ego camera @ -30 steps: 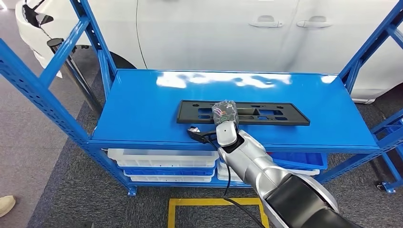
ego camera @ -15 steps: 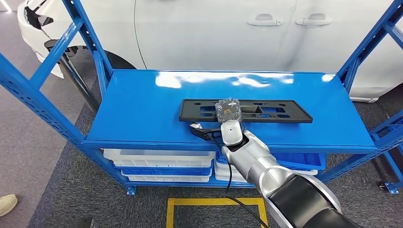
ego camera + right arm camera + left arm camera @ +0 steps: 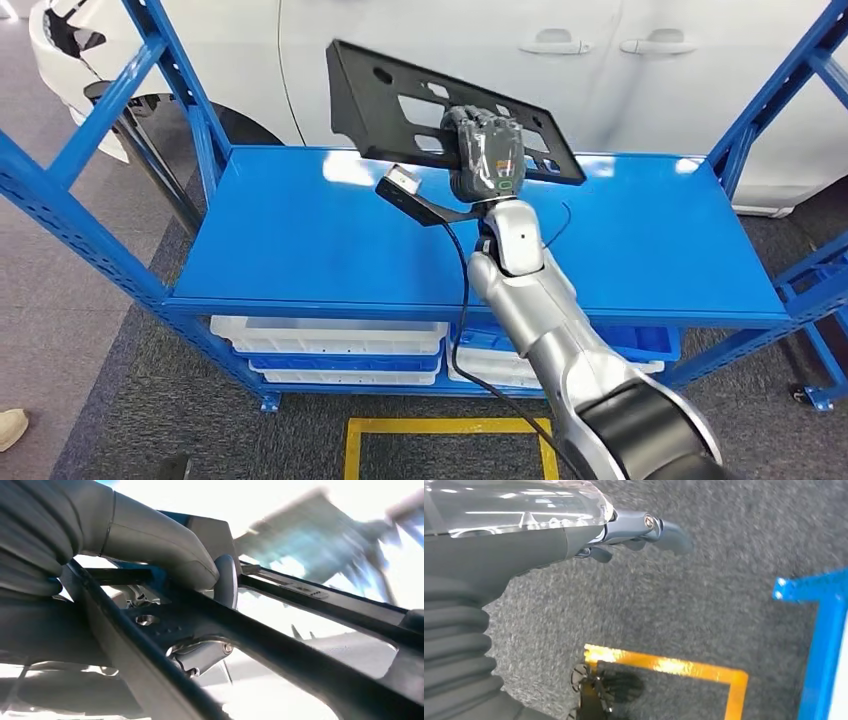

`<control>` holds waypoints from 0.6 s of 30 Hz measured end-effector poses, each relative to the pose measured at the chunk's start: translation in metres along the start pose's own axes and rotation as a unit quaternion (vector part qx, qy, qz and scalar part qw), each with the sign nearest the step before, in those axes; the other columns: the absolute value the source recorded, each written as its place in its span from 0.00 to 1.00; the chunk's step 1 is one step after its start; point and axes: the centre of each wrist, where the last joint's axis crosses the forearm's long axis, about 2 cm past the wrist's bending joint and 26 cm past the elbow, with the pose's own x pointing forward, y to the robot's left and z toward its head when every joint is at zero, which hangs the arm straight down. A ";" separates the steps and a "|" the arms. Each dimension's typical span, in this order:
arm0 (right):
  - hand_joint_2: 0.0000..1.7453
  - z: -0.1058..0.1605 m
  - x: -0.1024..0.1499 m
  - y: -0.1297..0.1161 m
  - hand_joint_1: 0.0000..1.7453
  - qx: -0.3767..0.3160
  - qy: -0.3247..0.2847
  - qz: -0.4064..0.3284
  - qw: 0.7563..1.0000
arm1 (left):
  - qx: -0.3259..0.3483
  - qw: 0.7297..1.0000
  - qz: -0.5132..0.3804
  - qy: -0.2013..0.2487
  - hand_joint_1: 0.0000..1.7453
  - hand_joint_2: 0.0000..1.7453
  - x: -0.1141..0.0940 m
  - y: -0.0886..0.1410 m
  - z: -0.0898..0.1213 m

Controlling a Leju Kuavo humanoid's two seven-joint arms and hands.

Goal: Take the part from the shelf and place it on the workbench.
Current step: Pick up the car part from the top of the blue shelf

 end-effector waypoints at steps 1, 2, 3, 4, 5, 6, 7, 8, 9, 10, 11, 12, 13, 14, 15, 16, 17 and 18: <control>1.00 -0.003 0.004 -0.015 1.00 -0.048 -0.017 -0.036 0.998 | 0.004 1.000 -0.002 0.002 0.00 1.00 -0.002 0.000 0.001; 1.00 -0.004 0.008 -0.031 1.00 -0.096 -0.031 -0.074 0.992 | 0.007 1.000 -0.003 0.003 0.00 1.00 -0.004 0.000 0.002; 1.00 -0.004 0.011 -0.047 1.00 -0.142 -0.045 -0.115 0.982 | 0.010 1.000 -0.004 0.004 0.00 1.00 -0.006 0.001 0.003; 1.00 0.000 0.013 -0.062 1.00 -0.185 -0.056 -0.160 0.968 | 0.013 1.000 -0.004 0.004 0.00 1.00 -0.007 0.001 0.004; 1.00 0.006 0.015 -0.074 1.00 -0.218 -0.062 -0.212 0.951 | 0.014 1.000 -0.003 0.004 0.00 1.00 -0.009 0.002 0.004; 1.00 0.015 0.017 -0.083 1.00 -0.237 -0.065 -0.266 0.932 | 0.015 1.000 -0.001 0.003 0.00 1.00 -0.011 0.002 0.005; 1.00 0.024 0.018 -0.090 1.00 -0.246 -0.069 -0.329 0.909 | 0.014 1.000 0.003 0.002 0.00 1.00 -0.012 0.002 0.006; 1.00 0.033 0.019 -0.097 1.00 -0.240 -0.077 -0.406 0.878 | 0.012 1.000 0.009 -0.001 0.00 1.00 -0.013 0.003 0.006; 1.00 0.041 0.021 -0.102 1.00 -0.220 -0.092 -0.485 0.842 | 0.010 1.000 0.016 -0.003 0.00 1.00 -0.013 0.003 0.006; 1.00 0.049 0.024 -0.107 1.00 -0.186 -0.121 -0.567 0.794 | 0.009 1.000 0.024 -0.006 0.00 1.00 -0.013 0.004 0.006; 1.00 0.056 0.028 -0.112 1.00 -0.143 -0.158 -0.637 0.741 | 0.009 0.999 0.031 -0.008 0.00 1.00 -0.013 0.005 0.006; 1.00 0.064 0.032 -0.114 1.00 -0.094 -0.198 -0.689 0.691 | 0.010 0.999 0.036 -0.009 0.00 1.00 -0.012 0.006 0.006; 1.00 0.071 0.036 -0.116 1.00 -0.048 -0.234 -0.726 0.645 | 0.011 0.999 0.042 -0.009 0.00 1.00 -0.012 0.007 0.005; 1.00 0.079 0.038 -0.115 1.00 -0.012 -0.259 -0.749 0.610 | 0.011 0.999 0.046 -0.009 0.00 1.00 -0.012 0.008 0.005; 1.00 0.085 0.040 -0.115 1.00 0.016 -0.276 -0.764 0.582 | 0.012 0.999 0.050 -0.009 0.00 1.00 -0.013 0.009 0.005; 1.00 0.090 0.041 -0.114 1.00 0.034 -0.286 -0.774 0.565 | 0.012 0.999 0.053 -0.008 0.00 1.00 -0.013 0.009 0.006; 1.00 0.093 0.042 -0.113 1.00 0.046 -0.293 -0.780 0.551 | 0.011 0.998 0.054 -0.006 0.00 1.00 -0.014 0.010 0.006; 1.00 0.096 0.043 -0.112 1.00 0.055 -0.297 -0.785 0.541 | 0.012 0.998 0.056 -0.005 0.00 1.00 -0.014 0.011 0.006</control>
